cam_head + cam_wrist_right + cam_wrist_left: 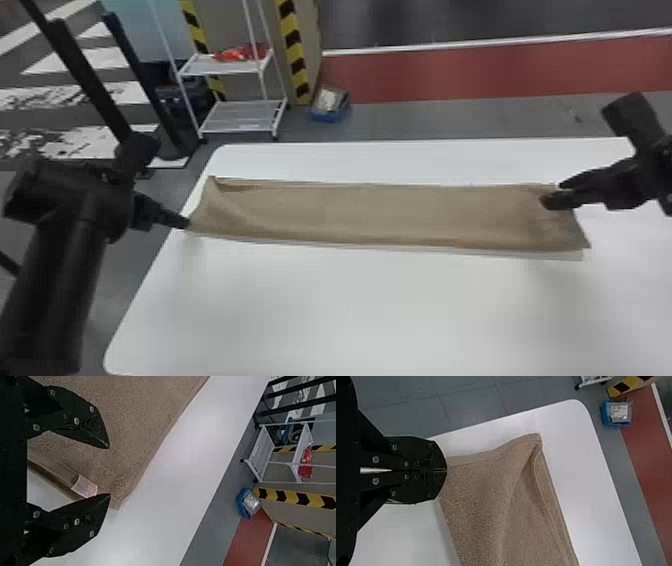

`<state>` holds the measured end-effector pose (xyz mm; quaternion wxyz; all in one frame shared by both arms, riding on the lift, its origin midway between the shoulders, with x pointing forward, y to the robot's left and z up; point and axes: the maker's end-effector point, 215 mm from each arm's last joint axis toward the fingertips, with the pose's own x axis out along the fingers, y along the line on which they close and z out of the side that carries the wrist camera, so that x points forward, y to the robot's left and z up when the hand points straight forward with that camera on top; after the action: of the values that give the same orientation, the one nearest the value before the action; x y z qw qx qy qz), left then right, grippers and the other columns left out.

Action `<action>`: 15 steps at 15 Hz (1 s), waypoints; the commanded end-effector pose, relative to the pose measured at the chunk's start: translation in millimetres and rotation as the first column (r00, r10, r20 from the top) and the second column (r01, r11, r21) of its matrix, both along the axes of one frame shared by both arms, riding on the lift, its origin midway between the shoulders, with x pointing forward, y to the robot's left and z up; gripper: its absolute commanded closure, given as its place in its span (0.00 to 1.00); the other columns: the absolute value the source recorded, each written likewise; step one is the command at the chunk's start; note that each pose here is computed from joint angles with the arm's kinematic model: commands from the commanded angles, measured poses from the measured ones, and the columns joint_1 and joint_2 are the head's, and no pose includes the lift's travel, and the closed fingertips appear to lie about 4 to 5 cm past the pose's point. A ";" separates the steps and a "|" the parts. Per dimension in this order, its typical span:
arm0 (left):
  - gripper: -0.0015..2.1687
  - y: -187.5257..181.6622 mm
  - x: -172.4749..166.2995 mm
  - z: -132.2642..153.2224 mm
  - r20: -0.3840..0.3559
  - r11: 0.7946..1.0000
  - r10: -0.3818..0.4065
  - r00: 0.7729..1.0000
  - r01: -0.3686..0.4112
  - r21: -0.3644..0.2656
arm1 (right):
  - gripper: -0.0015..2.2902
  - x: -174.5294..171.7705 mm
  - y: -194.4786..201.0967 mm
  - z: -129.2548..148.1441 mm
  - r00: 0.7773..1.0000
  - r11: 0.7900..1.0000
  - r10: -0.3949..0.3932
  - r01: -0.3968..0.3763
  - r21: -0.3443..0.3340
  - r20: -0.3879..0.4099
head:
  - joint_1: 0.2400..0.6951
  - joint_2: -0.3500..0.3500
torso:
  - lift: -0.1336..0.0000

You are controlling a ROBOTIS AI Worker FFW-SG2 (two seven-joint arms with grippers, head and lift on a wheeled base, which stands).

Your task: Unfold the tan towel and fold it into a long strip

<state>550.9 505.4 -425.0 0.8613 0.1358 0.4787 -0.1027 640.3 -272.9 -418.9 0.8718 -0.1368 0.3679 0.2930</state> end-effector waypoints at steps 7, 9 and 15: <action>0.23 7.4 -4.5 2.7 0.036 0.996 0.086 0.996 -0.086 -0.006 | 0.24 -0.5 2.0 -0.5 1.000 1.000 0.000 0.000 0.003 -0.005 | 1.00 0.81 | 0.08; 0.23 12.3 -4.3 10.4 0.048 0.992 0.126 0.991 -0.127 0.006 | 0.24 -1.6 1.8 -2.2 1.000 1.000 -0.001 0.001 0.001 -0.009 | 1.00 0.81 | 0.08; 0.23 -34.1 25.9 31.8 0.189 0.997 0.071 0.979 -0.065 -0.035 | 0.24 -1.1 4.8 -1.8 1.000 1.000 0.004 -0.004 -0.003 -0.010 | 1.00 0.79 | 0.08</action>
<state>562.4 486.3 -400.6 0.8993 0.1012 0.4227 -0.0477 638.6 -269.4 -421.4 0.8691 -0.1369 0.3733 0.2940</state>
